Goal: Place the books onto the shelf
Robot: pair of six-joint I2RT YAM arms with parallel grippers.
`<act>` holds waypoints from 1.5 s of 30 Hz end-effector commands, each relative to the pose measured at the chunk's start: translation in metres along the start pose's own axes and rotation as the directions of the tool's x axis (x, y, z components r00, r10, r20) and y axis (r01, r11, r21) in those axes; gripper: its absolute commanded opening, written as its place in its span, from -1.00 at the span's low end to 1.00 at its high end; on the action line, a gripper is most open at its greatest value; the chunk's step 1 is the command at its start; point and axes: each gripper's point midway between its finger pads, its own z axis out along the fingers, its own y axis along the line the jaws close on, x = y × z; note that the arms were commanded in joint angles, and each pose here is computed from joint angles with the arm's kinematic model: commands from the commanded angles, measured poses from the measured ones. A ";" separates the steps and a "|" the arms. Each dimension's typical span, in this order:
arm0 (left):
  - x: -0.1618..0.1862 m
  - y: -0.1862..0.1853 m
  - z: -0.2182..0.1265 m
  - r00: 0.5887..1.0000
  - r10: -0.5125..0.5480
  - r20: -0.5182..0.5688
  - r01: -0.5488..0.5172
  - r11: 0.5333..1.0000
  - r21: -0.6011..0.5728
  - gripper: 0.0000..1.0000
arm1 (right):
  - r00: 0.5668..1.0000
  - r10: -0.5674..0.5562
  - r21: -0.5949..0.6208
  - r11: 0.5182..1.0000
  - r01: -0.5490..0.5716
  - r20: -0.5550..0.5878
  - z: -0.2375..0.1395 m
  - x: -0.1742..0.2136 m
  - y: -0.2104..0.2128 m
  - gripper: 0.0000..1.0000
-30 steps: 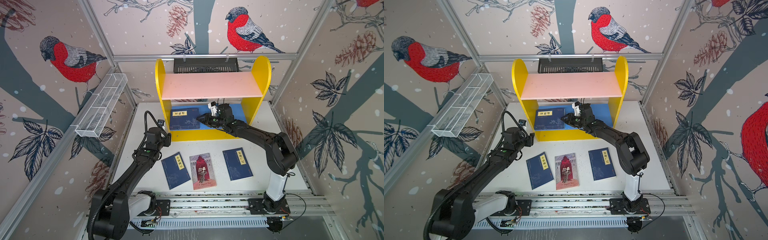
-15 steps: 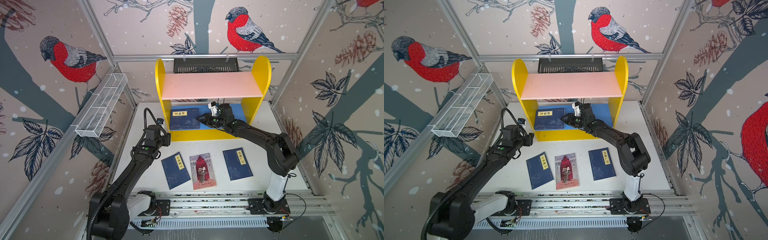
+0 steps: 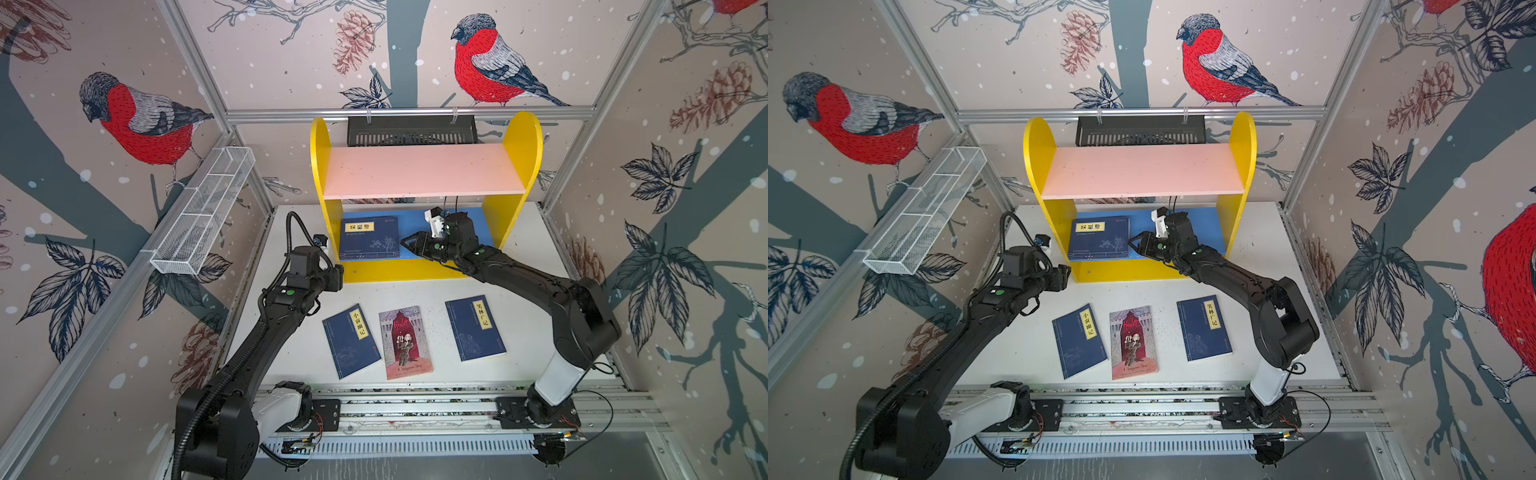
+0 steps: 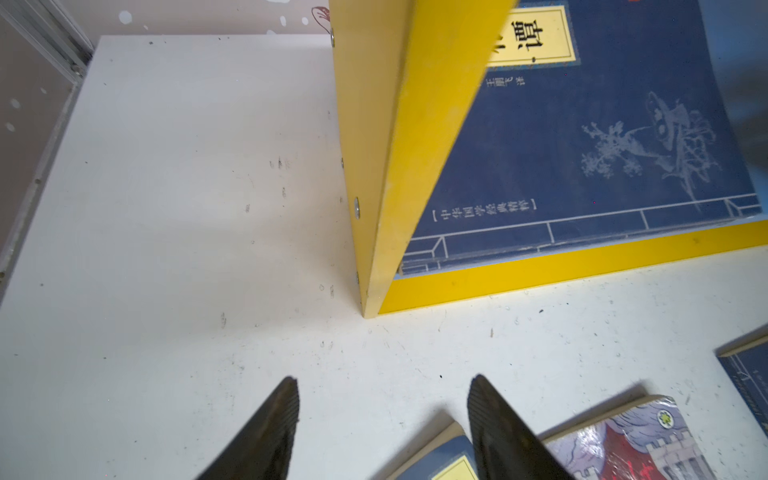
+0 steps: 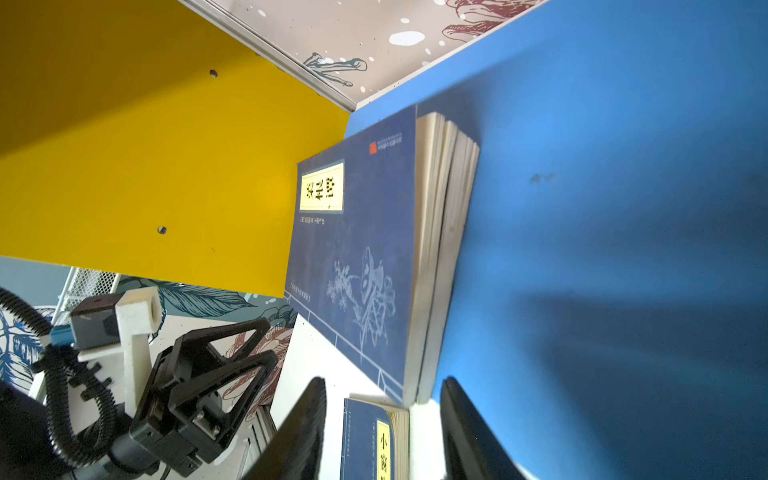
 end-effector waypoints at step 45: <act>0.060 -0.015 0.005 0.853 -0.429 -0.298 0.517 0.772 0.369 0.26 | 0.969 0.155 0.578 0.780 -0.240 0.193 -0.172 0.126 -0.141 0.36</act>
